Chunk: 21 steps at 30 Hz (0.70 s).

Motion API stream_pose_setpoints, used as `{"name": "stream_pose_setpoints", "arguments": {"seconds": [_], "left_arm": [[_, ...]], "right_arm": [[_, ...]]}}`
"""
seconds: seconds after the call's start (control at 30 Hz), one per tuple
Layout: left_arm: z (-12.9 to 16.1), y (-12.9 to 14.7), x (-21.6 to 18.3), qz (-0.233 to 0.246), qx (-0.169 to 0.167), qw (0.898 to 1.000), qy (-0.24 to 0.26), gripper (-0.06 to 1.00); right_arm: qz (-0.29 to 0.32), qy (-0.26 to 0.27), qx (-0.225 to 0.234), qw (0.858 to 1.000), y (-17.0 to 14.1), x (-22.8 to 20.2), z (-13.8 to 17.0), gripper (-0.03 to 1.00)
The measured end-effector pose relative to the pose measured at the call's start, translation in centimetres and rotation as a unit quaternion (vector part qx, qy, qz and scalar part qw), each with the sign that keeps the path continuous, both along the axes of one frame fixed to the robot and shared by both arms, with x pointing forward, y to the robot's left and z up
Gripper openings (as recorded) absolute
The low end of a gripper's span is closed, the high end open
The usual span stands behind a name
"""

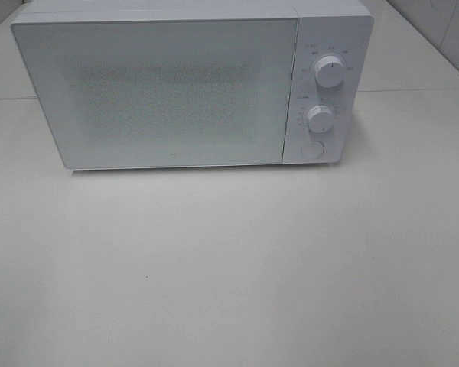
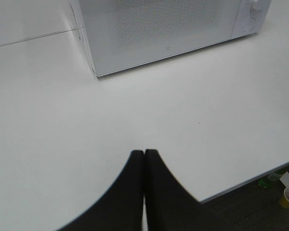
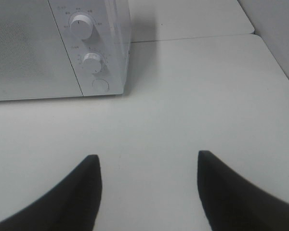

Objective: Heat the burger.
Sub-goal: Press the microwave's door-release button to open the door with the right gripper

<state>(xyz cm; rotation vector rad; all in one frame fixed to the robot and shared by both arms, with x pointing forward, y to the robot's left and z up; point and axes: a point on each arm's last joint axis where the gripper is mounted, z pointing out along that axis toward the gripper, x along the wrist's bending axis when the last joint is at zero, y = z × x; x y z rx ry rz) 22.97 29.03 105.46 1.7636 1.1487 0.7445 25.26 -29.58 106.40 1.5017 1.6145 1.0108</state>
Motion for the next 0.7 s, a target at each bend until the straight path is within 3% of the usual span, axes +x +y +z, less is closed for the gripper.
{"name": "stream_pose_setpoints", "arguments": {"seconds": [0.57, 0.7], "left_arm": [[0.0, 0.0, 0.0, 0.0, 0.0, 1.0, 0.0, 0.0], [0.0, 0.0, 0.0, 0.0, 0.0, 1.0, 0.0, 0.0]], "right_arm": [[-0.006, -0.011, 0.002, 1.0, 0.6, 10.3, 1.0, 0.57], [-0.009, -0.013, 0.002, 1.0, 0.8, 14.5, -0.2, 0.49]]}}
